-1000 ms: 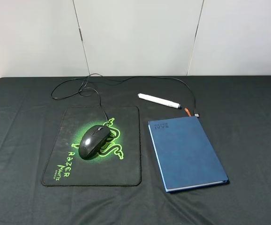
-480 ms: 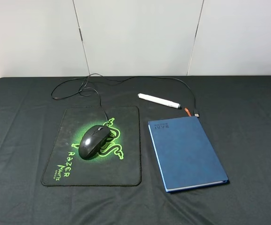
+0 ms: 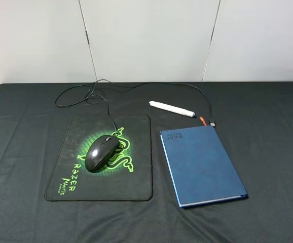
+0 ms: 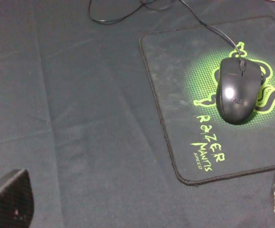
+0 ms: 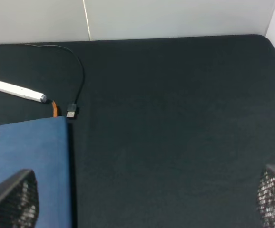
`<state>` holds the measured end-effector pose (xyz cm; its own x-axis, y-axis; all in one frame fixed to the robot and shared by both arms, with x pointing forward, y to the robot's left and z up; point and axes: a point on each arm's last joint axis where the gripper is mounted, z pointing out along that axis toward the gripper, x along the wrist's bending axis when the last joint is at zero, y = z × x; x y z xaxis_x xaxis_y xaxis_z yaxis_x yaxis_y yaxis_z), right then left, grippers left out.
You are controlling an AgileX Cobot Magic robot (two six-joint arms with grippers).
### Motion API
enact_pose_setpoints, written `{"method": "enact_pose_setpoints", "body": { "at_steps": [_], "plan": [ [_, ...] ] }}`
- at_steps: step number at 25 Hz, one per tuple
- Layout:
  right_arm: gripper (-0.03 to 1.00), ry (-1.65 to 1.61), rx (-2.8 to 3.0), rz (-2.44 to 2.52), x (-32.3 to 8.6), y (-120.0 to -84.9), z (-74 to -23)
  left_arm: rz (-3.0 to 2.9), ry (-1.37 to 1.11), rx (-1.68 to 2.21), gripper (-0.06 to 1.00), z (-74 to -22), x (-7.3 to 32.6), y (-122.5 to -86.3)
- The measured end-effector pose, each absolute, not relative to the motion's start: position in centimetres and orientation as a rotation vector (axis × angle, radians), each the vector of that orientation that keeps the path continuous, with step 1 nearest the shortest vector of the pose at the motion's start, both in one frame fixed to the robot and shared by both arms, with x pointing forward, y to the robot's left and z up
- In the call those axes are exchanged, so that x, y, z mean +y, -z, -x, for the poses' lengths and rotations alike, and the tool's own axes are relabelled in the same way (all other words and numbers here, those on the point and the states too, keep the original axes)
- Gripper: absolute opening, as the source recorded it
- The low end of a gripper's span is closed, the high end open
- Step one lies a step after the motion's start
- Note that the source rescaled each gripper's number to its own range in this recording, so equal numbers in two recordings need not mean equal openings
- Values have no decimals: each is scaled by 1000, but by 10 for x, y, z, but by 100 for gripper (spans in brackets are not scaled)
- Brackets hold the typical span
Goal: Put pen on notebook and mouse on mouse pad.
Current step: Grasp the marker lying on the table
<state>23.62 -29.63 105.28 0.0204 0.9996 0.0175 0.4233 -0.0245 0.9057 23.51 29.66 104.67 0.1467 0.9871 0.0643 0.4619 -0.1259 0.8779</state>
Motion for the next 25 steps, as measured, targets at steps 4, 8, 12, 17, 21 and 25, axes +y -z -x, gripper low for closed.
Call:
{"method": "enact_pose_setpoints", "body": {
  "at_steps": [4, 8, 12, 17, 21, 25],
  "plan": [
    [100, -954, 1534, -1583, -296, -1065, -246, -1696, -912, 1407, 100, -235, 297, -1047],
    [100, -886, 1609, -1605, -297, -1087, -277, -1696, -912, 1407, 100, -235, 297, -1047],
    [100, -844, 1655, -1608, -299, -1103, -320, -1696, -912, 1407, 100, -235, 297, -1047],
    [100, -767, 1787, -1584, -300, -1101, -387, -1696, -912, 1407, 100, -235, 297, -1047],
    [100, -715, 1922, -1550, -299, -1090, -435, -1696, -912, 1407, 100, -235, 297, -1047],
    [100, -668, 2083, -1498, -290, -1074, -479, -1696, -912, 1407, 100, -235, 297, -1047]
  ]
}}
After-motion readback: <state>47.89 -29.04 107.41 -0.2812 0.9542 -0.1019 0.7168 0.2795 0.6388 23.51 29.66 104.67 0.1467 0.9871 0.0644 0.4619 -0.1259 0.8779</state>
